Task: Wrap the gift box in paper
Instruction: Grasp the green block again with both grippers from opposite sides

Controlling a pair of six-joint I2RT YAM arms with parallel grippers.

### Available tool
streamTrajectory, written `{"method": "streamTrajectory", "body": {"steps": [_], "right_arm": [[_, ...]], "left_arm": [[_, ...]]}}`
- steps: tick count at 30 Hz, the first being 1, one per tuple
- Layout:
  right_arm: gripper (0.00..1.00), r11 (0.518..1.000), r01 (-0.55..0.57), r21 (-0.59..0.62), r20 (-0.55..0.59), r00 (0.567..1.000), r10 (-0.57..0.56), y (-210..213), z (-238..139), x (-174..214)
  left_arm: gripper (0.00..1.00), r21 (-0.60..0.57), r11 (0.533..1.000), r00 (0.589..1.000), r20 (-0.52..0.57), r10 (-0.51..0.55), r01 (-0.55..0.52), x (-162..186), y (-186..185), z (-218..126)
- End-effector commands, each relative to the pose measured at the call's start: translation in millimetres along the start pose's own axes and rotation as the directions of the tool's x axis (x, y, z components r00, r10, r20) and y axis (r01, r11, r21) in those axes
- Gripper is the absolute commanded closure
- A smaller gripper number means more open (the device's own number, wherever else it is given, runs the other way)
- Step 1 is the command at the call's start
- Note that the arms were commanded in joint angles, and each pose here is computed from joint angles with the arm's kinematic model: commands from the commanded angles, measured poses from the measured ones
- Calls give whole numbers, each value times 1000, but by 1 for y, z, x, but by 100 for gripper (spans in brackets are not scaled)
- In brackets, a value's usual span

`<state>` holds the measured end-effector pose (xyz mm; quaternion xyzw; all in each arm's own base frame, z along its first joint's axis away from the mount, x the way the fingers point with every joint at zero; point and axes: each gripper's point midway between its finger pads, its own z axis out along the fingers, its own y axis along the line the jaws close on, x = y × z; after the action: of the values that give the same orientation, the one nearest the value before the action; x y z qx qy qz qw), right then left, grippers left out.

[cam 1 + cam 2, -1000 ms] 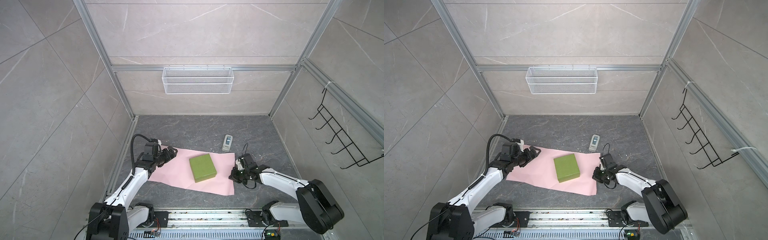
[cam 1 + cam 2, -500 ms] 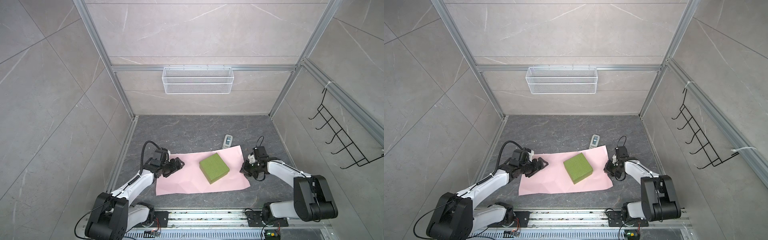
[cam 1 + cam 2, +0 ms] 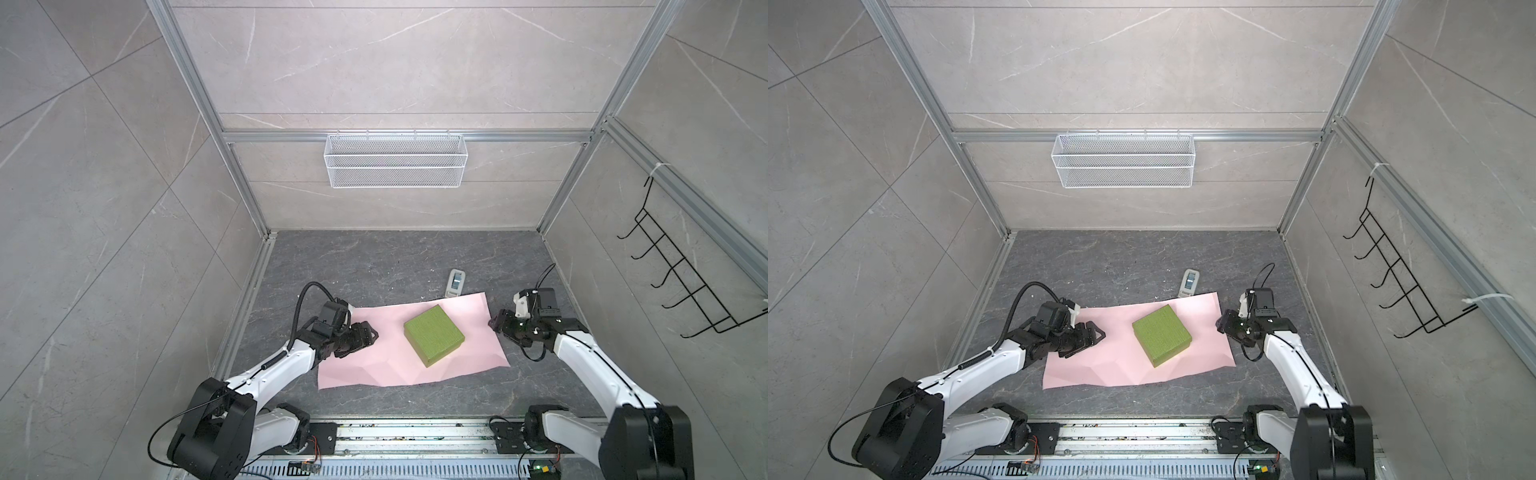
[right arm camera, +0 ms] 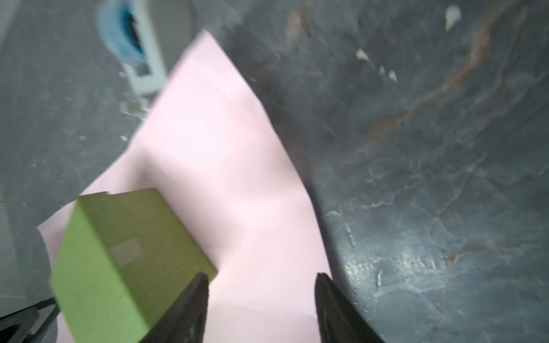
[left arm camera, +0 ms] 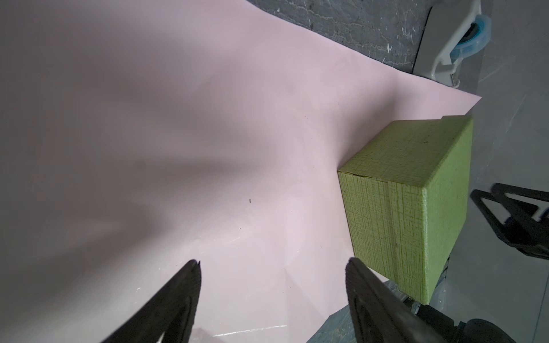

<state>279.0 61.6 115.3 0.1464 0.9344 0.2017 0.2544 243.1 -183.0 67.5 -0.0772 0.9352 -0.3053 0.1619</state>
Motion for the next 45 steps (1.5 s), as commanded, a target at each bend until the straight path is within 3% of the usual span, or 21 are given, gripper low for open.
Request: {"method": "streamTrajectory", "body": {"steps": [1,5,11,17,23,30,34,45], "right_arm": [[30,983,138,-124,-9,990,-140,44,-10,7],[20,926,199,-320,-116,962,-246,102,12,33],[17,923,166,-348,-229,939,-256,109,45,46],[19,920,93,-380,-289,933,-214,107,49,69],[21,887,9,-462,-308,936,-170,127,50,84],[23,843,-42,-537,-312,938,-152,145,55,90],[25,838,-41,-545,-319,934,-163,151,61,96],[27,827,-4,-562,-326,920,-217,180,68,113]], "left_arm": [[26,35,999,999,42,21,-22,-17,-18,-5],[31,50,998,999,20,30,-31,-16,-21,3],[35,29,999,999,-25,32,-31,-10,-15,12],[32,283,957,996,-47,74,-58,8,-85,8],[27,386,922,985,-147,90,-27,27,-120,25],[24,318,948,985,-165,47,8,27,-108,42],[24,253,967,990,-138,33,3,23,-95,43],[23,226,974,997,-70,38,-21,1,-88,28]]}}
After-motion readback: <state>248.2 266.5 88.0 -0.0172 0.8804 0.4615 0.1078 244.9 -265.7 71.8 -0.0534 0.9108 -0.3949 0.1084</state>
